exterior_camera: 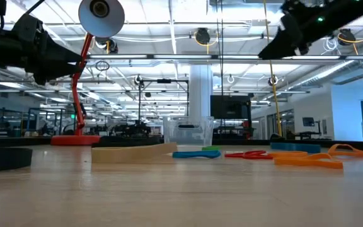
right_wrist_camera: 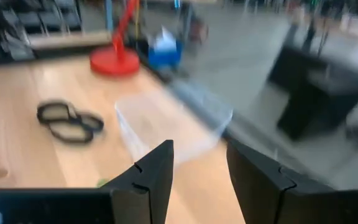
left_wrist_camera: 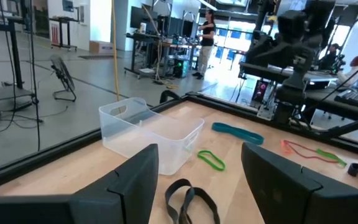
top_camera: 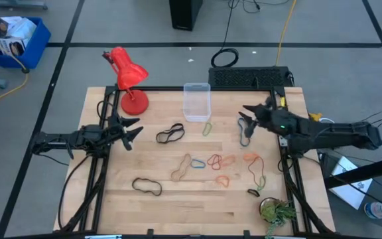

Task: Pick and place rubber bands into bin
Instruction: Put the blue rubber band into the transparent bin

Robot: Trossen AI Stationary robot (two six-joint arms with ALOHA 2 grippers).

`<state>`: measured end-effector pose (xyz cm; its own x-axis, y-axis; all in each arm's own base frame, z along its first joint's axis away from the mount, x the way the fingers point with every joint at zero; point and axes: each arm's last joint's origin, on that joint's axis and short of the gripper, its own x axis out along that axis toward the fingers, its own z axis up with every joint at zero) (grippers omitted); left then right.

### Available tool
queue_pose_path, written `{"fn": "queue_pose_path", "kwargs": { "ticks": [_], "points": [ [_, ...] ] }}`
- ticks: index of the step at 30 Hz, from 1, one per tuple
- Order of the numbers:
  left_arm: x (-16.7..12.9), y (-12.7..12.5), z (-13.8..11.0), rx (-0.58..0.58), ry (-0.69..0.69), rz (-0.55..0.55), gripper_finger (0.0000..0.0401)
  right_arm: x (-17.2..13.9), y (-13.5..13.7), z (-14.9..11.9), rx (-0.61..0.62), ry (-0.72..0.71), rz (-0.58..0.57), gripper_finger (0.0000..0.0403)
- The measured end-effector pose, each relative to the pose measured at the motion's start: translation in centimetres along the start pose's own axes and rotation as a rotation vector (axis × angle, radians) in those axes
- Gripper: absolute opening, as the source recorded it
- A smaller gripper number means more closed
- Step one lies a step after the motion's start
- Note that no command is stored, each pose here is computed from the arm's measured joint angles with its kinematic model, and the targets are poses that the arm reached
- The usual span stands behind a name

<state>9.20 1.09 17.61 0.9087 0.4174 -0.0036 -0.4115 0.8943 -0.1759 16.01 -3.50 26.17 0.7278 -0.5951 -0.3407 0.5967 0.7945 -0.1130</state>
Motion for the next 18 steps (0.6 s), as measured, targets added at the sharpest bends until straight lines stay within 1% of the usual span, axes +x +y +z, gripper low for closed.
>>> {"fn": "queue_pose_path", "kwargs": {
  "ticks": [3, 5, 7, 9, 13, 15, 18],
  "points": [
    [0.0, 0.1, 0.0, 0.014, -0.004, 0.023, 0.0237, 0.9, -0.3, 1.2, 0.107, 0.189, -0.071, 0.0144],
    [0.0, 0.1, 0.0, 0.001, -0.004, 0.023, 0.0237, 1.4, -0.7, 1.3, 0.177, 0.327, -0.127, 0.0144],
    [0.0, 0.1, 0.0, -0.009, -0.004, 0.023, 0.0237, 2.1, -1.2, 1.1, 0.245, 0.434, -0.164, 0.0144],
    [0.0, 0.1, 0.0, -0.012, -0.005, 0.022, 0.0237, 2.8, -1.5, 0.8, 0.296, 0.5, -0.177, 0.0144],
    [0.0, 0.1, 0.0, -0.025, -0.005, 0.022, 0.0237, 4.6, -2.0, -0.4, 0.329, 0.627, -0.191, 0.0144],
    [0.0, 0.1, 0.0, -0.044, -0.005, 0.022, 0.0237, 5.5, -2.2, -0.9, 0.349, 0.671, -0.22, 0.0144],
    [0.0, 0.1, 0.0, -0.069, -0.005, 0.022, 0.0237, 6.9, -2.6, -1.9, 0.349, 0.741, -0.269, 0.0144]
  ]
}}
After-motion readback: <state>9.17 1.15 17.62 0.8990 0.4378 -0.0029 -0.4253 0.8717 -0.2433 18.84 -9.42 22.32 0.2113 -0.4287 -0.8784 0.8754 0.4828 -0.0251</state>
